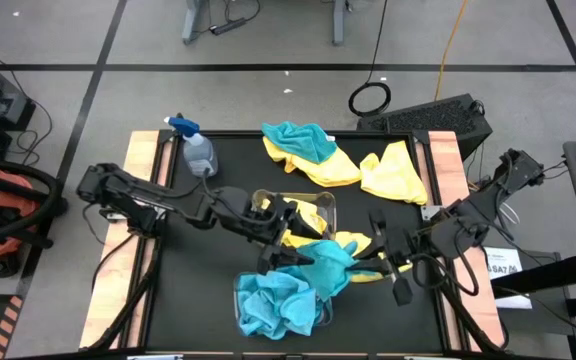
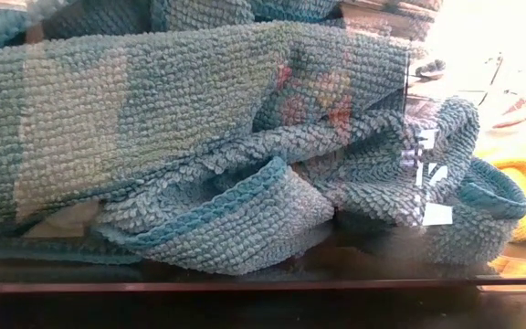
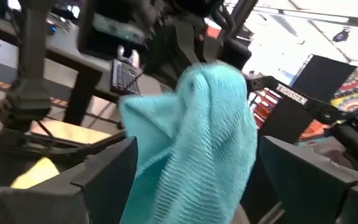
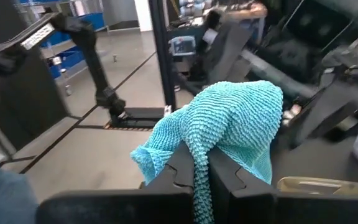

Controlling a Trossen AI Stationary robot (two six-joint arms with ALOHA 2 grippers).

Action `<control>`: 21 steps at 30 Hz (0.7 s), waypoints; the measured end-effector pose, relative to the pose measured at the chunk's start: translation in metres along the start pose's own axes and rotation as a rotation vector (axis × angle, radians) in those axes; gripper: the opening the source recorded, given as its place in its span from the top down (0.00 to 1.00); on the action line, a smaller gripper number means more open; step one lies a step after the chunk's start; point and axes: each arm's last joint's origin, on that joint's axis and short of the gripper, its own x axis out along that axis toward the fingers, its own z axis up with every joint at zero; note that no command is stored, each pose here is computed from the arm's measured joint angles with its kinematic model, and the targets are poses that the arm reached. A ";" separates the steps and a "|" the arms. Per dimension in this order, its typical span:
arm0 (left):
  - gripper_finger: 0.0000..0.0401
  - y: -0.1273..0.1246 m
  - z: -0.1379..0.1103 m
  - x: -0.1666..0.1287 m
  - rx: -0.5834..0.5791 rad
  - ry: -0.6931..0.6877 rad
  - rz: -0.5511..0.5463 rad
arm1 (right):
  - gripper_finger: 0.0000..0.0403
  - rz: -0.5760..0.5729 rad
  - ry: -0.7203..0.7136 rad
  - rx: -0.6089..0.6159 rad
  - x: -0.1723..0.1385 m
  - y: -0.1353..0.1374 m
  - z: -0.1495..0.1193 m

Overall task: Sort microfiber towel by color & place in baskets
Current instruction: Put the blue microfiber cloth into the bottom transparent bin

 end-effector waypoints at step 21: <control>0.26 0.004 0.001 0.005 -0.039 -0.051 -0.026 | 0.99 -0.079 0.051 -0.089 0.038 -0.013 -0.013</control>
